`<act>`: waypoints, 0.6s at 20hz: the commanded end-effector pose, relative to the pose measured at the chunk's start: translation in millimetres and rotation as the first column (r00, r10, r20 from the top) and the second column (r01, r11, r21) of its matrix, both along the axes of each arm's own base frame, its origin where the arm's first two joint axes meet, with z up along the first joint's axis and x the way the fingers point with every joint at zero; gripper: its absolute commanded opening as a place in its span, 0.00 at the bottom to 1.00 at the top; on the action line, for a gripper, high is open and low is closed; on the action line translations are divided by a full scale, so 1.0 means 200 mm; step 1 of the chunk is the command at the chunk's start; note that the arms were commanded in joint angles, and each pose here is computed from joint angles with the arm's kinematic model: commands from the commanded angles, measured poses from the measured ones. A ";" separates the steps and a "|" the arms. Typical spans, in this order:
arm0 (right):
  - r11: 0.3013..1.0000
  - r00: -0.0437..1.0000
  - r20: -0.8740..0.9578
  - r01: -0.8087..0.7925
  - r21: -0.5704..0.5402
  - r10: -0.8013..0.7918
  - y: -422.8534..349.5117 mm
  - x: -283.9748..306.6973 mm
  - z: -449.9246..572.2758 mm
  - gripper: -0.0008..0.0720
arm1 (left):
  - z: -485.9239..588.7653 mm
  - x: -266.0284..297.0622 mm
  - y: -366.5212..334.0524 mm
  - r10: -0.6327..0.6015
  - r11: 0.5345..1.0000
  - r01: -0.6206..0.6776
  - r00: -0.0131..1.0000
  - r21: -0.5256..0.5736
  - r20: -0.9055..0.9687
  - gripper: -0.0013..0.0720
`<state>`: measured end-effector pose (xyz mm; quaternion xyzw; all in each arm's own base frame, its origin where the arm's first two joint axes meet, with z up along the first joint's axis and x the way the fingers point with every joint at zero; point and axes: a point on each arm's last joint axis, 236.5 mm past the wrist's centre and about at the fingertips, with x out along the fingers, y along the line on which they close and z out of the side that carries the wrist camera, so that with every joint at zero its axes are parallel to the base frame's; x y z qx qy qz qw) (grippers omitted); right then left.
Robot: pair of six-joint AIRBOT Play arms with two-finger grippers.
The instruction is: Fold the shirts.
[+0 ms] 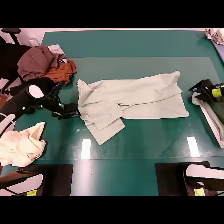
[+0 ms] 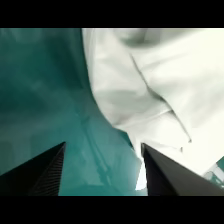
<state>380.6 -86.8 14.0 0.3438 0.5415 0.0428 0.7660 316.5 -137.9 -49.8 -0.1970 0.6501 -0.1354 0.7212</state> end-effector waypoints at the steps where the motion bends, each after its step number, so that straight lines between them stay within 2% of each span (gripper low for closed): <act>1: 0.999 0.999 -0.021 -0.034 0.010 0.034 0.04 -0.06 -0.03 0.92 | -0.06 0.05 -0.03 0.045 0.998 -0.044 0.999 -0.034 0.025 0.81; 7: 0.999 0.999 -0.026 -0.042 0.015 0.042 0.05 -0.07 -0.03 0.91 | -0.10 0.13 -0.06 0.068 0.996 -0.064 0.996 -0.069 0.055 0.81; 8: 0.999 0.999 -0.026 -0.042 0.015 0.042 0.05 -0.07 -0.03 0.91 | -0.10 0.13 -0.06 0.063 0.996 -0.059 0.996 -0.067 0.062 0.75; 11: 0.999 0.998 -0.031 -0.047 0.019 0.048 0.06 -0.08 -0.03 0.91 | -0.10 0.13 -0.06 0.032 0.998 -0.027 0.996 -0.061 0.078 0.75; 12: 0.999 0.998 -0.031 -0.047 0.019 0.048 0.06 -0.08 -0.03 0.91 | -0.10 0.13 -0.06 0.020 0.998 -0.015 0.996 -0.058 0.084 0.63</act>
